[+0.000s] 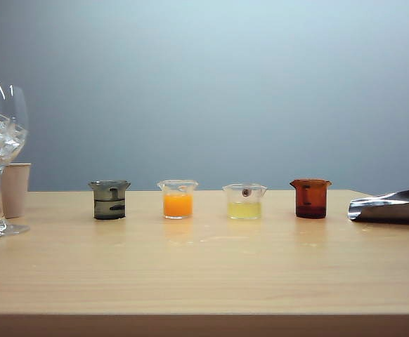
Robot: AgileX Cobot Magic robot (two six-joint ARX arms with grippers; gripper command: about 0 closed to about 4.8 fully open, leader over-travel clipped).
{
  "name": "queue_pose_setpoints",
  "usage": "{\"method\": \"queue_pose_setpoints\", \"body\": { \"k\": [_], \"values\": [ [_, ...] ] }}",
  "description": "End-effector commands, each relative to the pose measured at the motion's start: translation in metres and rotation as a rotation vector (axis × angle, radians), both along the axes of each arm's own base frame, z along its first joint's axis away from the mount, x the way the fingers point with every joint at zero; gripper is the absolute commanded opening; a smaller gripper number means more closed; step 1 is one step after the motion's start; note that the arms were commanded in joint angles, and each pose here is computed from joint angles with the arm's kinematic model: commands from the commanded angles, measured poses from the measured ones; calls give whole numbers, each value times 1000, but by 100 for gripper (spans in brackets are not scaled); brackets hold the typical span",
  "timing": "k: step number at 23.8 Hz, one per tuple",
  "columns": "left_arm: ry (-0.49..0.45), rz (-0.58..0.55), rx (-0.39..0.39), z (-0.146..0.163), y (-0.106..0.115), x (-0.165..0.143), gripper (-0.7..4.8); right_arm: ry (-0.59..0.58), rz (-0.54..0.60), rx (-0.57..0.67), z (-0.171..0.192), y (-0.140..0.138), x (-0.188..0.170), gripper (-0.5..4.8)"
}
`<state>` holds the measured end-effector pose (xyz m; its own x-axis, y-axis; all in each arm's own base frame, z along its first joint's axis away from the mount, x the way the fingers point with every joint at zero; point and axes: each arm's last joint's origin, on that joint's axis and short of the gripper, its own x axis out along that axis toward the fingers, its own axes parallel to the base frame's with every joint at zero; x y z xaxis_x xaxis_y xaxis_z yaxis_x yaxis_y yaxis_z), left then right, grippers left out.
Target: Pick up the ice scoop on the desk filled with ice cubes, pour the ice into the goblet, and finally put the scoop back on the table.
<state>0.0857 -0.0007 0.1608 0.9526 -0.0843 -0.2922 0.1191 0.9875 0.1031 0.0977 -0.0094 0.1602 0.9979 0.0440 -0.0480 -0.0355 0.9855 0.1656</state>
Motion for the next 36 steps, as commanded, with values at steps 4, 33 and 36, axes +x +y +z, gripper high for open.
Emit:
{"method": "queue_pose_setpoints", "body": {
  "k": [4, 33, 36],
  "values": [
    [-14, -1, 3, -9, 0, 4, 4, 11, -31, -1, -2, -1, 1, -5],
    [-140, 137, -101, -10, 4, 10, 4, -19, 129, -3, 1, 15, 0, -5],
    [-140, 137, -101, -10, 4, 10, 4, 26, 135, 0, -4, 16, -1, -5]
  ]
}}
